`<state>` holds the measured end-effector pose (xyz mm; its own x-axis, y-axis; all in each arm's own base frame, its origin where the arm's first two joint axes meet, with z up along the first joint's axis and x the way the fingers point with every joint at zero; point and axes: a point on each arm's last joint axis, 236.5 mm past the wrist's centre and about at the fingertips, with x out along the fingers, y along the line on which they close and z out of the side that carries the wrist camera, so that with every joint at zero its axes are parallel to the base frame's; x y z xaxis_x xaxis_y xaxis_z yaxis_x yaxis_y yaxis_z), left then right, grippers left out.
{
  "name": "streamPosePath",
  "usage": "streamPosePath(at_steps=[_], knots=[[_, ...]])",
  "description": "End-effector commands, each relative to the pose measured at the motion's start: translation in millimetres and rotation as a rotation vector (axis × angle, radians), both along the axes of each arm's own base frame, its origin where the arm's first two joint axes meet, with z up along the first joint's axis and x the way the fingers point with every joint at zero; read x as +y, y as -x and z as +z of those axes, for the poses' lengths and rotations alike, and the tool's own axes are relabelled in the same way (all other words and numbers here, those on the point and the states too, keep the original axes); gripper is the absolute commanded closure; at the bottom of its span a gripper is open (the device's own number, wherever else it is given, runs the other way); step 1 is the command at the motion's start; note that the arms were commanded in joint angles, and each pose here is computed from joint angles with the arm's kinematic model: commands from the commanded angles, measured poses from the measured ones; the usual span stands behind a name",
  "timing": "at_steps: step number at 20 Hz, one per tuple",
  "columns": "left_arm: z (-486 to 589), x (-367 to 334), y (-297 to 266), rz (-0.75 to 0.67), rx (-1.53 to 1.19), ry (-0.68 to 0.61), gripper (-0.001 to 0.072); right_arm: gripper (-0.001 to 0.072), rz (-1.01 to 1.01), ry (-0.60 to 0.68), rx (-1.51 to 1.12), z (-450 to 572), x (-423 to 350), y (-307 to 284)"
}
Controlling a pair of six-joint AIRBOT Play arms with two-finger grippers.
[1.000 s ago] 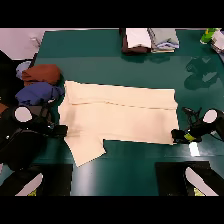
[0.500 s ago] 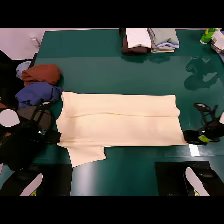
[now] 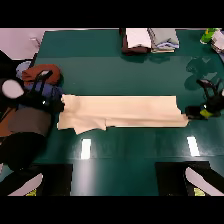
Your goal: Fold the shirts.
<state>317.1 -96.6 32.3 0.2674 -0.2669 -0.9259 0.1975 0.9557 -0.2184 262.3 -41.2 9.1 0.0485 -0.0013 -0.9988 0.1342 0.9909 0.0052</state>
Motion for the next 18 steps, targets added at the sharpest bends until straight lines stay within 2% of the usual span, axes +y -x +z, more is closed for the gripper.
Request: streamPosePath(at_steps=[1,4,8,9,10,11,12,13,16,18], knots=[[-11.8,-2.6,-69.9,-0.027,-0.065,-0.030,0.0679,0.0697,0.018,-0.002,-0.012,-4.1,1.6,-61.4],[-27.9,-5.8,-107.5,-0.029,-0.095,-0.035,0.0679,0.0697,0.005,-0.053,-0.021,-8.9,8.1,-98.5],[-45.6,-8.9,-113.5,-0.024,-0.061,-0.026,0.0676,0.0695,-0.009,-0.133,-0.025,-19.1,20.8,-128.2],[-45.4,-9.6,-113.0,-0.022,-0.059,-0.022,0.0539,0.0690,-0.012,-0.149,-0.037,-20.1,24.0,-134.7],[-45.6,-9.6,-112.4,-0.006,-0.051,-0.018,0.0291,0.0585,-0.015,-0.163,-0.056,-19.6,26.8,-142.1],[-45.6,-9.6,-112.0,0.014,-0.043,-0.011,0.0205,0.0421,-0.019,-0.174,-0.085,-16.6,28.6,-149.8],[-44.9,-9.7,-110.8,0.014,-0.037,-0.011,0.0208,0.0311,-0.019,-0.171,-0.112,-10.3,27.3,-156.5],[-42.0,-10.2,-108.7,0.008,-0.026,-0.011,0.0208,0.0236,-0.015,-0.164,-0.130,-2.5,25.7,-160.3],[-34.2,-16.4,-94.0,-0.015,0.041,0.009,0.0227,0.0221,-0.016,-0.150,-0.156,13.1,11.6,-149.8],[-35.8,-18.3,-84.6,-0.029,0.079,0.015,0.0677,0.0193,-0.071,-0.154,-0.115,1.2,-4.0,-122.9]])
